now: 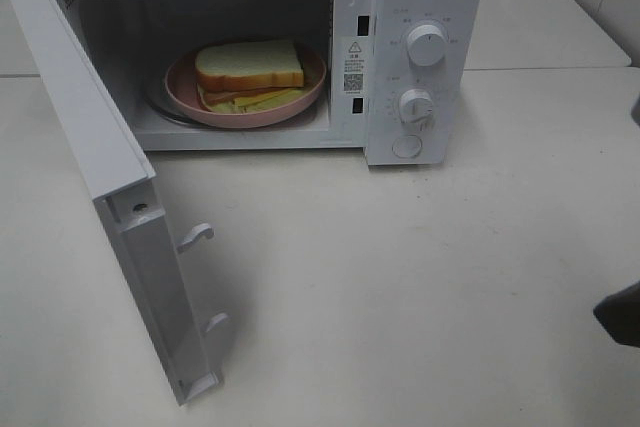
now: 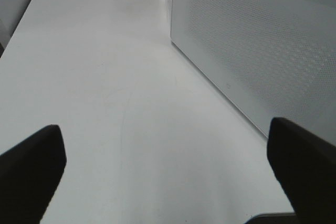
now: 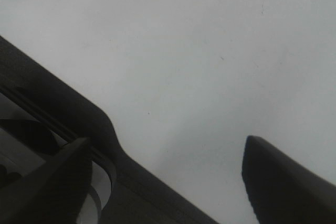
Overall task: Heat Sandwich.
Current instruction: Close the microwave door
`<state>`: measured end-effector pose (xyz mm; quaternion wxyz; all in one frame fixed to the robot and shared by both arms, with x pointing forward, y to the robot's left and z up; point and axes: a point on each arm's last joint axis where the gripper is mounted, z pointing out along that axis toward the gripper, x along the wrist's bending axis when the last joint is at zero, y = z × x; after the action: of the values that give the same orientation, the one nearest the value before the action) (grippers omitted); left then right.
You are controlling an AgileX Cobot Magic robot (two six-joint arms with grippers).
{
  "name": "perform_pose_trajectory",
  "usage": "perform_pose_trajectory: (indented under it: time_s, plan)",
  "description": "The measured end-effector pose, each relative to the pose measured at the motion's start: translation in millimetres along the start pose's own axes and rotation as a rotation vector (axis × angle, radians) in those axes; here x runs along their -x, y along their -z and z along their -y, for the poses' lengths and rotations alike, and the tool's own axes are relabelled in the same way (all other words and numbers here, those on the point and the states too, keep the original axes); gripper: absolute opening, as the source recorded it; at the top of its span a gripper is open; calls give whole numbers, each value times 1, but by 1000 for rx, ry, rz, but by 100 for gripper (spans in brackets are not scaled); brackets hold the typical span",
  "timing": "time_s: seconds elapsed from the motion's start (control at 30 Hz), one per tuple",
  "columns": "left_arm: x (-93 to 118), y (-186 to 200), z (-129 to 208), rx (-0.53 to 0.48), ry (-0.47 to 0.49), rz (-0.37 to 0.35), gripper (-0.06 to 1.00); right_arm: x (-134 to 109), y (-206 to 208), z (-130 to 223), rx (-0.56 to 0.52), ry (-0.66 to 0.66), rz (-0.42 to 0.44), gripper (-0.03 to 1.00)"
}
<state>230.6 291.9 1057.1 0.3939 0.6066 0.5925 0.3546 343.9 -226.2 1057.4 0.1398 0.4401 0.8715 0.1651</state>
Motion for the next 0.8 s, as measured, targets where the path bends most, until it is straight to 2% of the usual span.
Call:
perform_pose_trajectory:
  time_s: [0.3,0.43,0.57,0.8]
  plan:
    - [0,0,0,0,0,0,99,4,22,27,16,-16,6,76]
    - [0,0,0,0,0,0,99,6,31,35,72,-31,8,76]
    - [0,0,0,0,0,0,99,12,38,42,113,-99,38,76]
    - [0,0,0,0,0,0,99,23,53,61,200,-278,139,76]
